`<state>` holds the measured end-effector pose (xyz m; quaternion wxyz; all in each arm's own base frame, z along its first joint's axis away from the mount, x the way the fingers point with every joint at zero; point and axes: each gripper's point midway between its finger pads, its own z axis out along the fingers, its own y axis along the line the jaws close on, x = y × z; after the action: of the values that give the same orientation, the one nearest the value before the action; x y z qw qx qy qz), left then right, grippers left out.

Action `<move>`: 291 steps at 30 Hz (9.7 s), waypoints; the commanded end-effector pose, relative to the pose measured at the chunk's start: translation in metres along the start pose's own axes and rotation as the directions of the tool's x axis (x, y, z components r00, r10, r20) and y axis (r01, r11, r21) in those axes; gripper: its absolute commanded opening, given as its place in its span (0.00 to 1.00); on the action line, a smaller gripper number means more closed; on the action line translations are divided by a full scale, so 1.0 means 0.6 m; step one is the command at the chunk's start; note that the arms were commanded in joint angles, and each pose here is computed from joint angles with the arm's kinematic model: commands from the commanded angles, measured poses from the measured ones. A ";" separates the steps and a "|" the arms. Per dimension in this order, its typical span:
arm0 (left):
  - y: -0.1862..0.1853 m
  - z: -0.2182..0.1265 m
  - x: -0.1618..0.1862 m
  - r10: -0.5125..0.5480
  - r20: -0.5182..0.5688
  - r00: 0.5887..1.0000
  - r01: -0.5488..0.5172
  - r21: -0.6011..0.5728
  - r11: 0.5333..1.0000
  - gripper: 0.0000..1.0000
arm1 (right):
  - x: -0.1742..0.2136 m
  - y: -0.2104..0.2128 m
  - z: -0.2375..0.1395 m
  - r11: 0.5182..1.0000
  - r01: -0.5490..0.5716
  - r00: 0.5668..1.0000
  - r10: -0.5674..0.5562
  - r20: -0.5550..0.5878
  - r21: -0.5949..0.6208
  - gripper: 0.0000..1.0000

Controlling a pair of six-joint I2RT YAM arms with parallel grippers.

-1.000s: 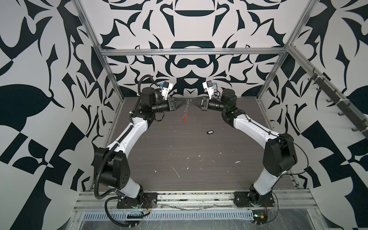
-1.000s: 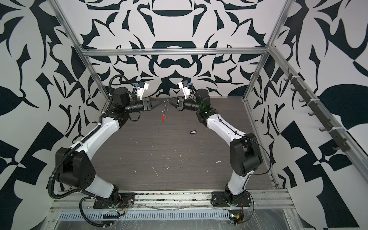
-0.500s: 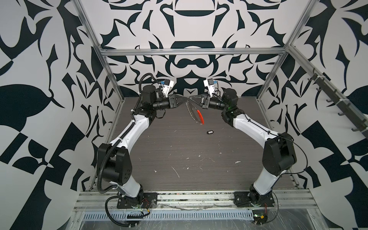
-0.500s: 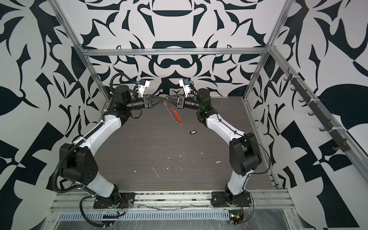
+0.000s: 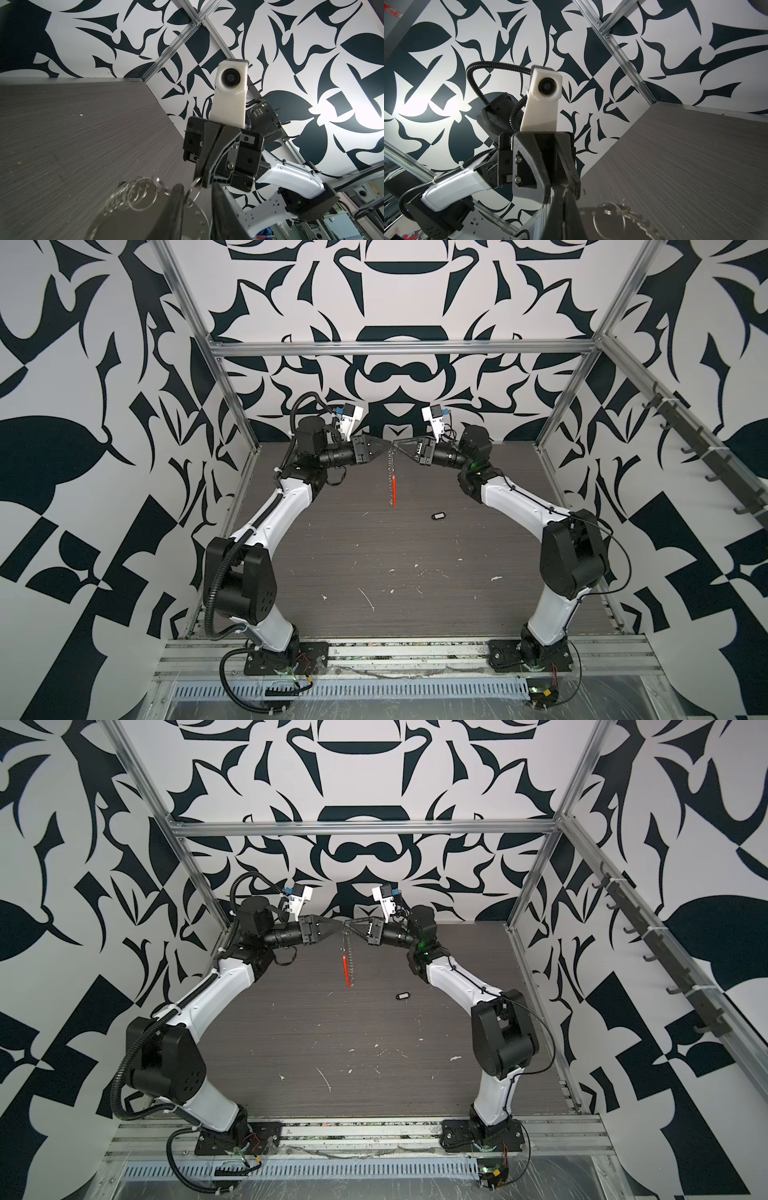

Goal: Put the keys on the keyring

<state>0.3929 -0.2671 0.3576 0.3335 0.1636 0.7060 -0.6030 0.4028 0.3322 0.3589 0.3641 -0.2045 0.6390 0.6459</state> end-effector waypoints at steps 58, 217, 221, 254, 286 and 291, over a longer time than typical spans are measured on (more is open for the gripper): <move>-0.072 -0.041 -0.052 -0.041 0.371 0.928 -0.027 0.177 0.984 0.00 | -0.054 0.089 -0.001 0.993 0.113 0.983 -0.106 0.148 -0.040 0.13; -0.030 -0.065 0.079 0.481 -0.168 0.860 -0.463 0.137 0.876 0.23 | 0.055 0.115 0.054 0.846 0.531 0.836 -0.532 -0.135 -0.043 0.00; -0.031 -0.066 0.083 0.478 -0.171 0.862 -0.458 0.143 0.877 0.25 | 0.052 0.117 0.056 0.849 0.527 0.840 -0.528 -0.124 -0.048 0.00; -0.047 -0.085 0.093 0.464 -0.162 0.871 -0.441 0.162 0.883 0.11 | 0.031 0.139 0.051 0.855 0.513 0.854 -0.517 -0.054 -0.072 0.00; 0.022 -0.077 0.051 0.225 0.040 0.974 -0.223 -0.050 0.974 0.00 | -0.019 0.141 0.030 0.858 0.500 0.858 -0.509 0.069 0.114 0.33; 0.020 -0.077 0.044 0.184 0.093 0.978 -0.183 -0.026 0.983 0.00 | -0.011 0.139 0.017 0.871 0.475 0.874 -0.483 0.046 0.123 0.24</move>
<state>0.3700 -0.2271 0.2863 0.3664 0.1917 0.7221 -0.5546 0.3578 0.3578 0.3882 0.5142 -0.3128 0.6186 0.5051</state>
